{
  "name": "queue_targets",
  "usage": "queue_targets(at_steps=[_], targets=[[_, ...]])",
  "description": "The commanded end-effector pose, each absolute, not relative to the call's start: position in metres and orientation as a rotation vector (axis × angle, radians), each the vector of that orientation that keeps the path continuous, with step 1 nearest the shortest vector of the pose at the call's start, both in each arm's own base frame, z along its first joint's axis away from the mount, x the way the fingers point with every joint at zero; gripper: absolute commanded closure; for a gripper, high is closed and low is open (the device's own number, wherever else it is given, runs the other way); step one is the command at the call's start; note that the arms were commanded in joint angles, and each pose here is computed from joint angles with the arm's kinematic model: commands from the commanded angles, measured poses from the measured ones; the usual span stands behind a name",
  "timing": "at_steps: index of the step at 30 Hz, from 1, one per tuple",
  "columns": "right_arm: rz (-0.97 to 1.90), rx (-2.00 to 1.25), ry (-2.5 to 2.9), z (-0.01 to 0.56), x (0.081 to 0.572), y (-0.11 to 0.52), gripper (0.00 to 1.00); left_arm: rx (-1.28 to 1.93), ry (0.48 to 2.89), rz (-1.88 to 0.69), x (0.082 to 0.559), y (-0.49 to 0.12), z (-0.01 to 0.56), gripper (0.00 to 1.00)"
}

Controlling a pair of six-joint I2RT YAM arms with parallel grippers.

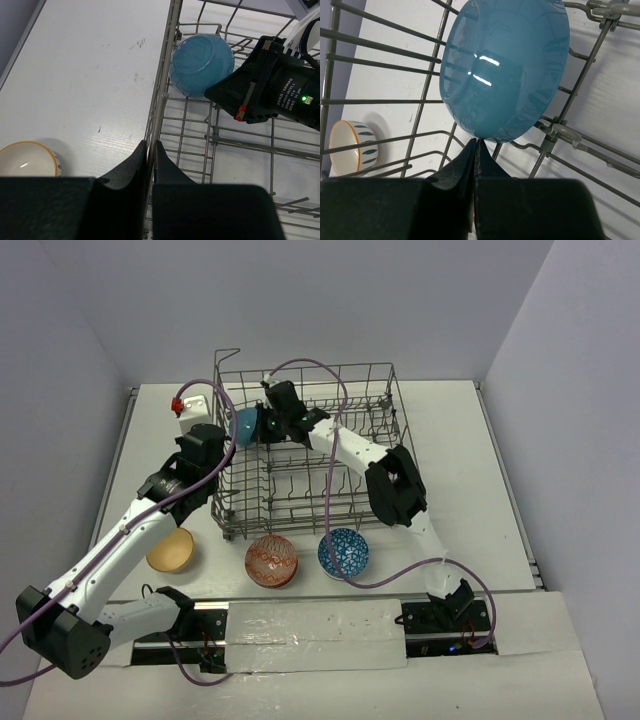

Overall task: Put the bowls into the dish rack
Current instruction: Move the bowl to the dish rack.

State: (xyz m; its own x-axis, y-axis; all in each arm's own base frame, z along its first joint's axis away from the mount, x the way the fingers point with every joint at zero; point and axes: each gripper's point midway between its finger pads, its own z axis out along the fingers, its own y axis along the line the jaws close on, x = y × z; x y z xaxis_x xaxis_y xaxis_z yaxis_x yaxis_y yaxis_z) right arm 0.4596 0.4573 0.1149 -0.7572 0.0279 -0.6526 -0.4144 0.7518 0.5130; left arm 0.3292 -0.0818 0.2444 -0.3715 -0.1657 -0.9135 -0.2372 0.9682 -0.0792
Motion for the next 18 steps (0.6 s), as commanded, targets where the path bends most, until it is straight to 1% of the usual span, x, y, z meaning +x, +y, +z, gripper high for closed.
queue_targets(at_steps=[1,12,15,16,17,18], targets=[[0.910,-0.269,2.239,0.126,0.472,0.464,1.00,-0.310,1.976,0.119,0.331,-0.076,0.239,1.00],[0.937,-0.265,2.237,0.123,0.476,0.467,1.00,-0.308,1.975,0.124,0.332,-0.076,0.239,1.00],[0.953,-0.293,2.233,0.123,0.468,0.465,1.00,-0.309,1.975,0.126,0.332,-0.076,0.239,1.00],[0.970,-0.302,2.194,0.136,0.468,0.466,1.00,-0.309,1.975,0.126,0.332,-0.076,0.239,1.00],[0.964,-0.310,2.217,0.125,0.461,0.463,1.00,-0.309,1.975,0.126,0.332,-0.076,0.239,1.00],[0.975,-0.319,2.216,0.126,0.458,0.462,1.00,-0.309,1.975,0.126,0.332,-0.076,0.239,1.00]])
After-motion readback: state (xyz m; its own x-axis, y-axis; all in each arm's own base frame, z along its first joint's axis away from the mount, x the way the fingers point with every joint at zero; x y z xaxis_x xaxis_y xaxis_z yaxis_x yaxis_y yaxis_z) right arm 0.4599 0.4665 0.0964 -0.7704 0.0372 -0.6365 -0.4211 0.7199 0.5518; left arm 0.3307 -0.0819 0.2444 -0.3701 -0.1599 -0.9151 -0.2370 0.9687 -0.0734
